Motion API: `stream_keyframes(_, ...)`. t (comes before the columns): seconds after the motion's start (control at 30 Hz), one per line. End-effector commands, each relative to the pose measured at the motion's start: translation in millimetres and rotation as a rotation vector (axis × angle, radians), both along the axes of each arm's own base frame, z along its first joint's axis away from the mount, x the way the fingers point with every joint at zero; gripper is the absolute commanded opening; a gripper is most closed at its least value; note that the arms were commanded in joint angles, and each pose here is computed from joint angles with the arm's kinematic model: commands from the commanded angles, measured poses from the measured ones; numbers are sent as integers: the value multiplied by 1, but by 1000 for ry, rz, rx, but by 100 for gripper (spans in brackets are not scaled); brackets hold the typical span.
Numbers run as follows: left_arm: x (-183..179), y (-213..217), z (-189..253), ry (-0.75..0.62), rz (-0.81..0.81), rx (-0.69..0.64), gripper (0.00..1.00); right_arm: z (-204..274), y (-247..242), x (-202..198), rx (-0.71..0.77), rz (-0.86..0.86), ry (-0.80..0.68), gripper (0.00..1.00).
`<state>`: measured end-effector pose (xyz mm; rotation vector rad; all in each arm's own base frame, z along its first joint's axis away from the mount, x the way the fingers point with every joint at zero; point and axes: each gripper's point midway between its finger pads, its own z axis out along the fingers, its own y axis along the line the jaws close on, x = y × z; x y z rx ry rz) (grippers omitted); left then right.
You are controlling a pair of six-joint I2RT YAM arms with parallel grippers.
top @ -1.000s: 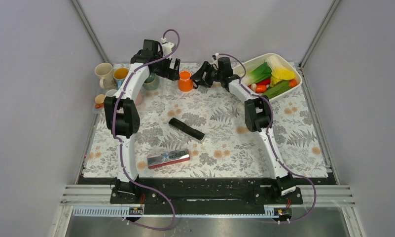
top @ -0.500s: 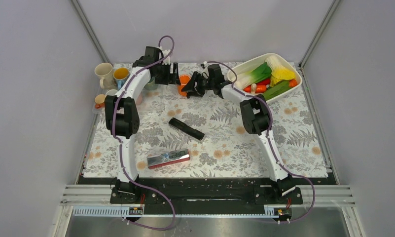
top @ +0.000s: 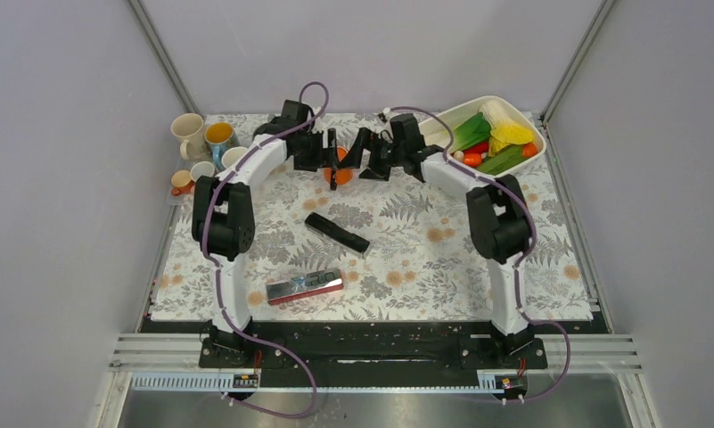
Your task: Turn the mug right side up
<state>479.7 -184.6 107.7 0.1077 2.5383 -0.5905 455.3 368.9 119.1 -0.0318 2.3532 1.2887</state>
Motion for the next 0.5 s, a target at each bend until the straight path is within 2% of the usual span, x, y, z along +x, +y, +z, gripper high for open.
stream_keyframes(0.0, 7, -12, 3, -89, -30, 115, 80, 44, -50, -1, -115, -118, -139, 99)
stream_keyframes(0.07, 9, -4, -11, -64, -5, 183, 76, 40, -74, -8, -170, -159, -153, 99)
stream_keyframes(0.23, 13, -5, -30, -30, -35, 257, 60, 39, -118, -31, -250, -211, -182, 99)
stream_keyframes(0.3, 9, -10, -39, 1, -59, 269, 51, 35, -128, -38, -268, -223, -175, 99)
stream_keyframes(0.4, 8, -7, -52, 26, -62, 293, 45, 36, -135, -46, -273, -234, -177, 99)
stream_keyframes(0.47, 10, -3, -58, 30, -60, 317, 37, 38, -137, -50, -274, -238, -180, 99)
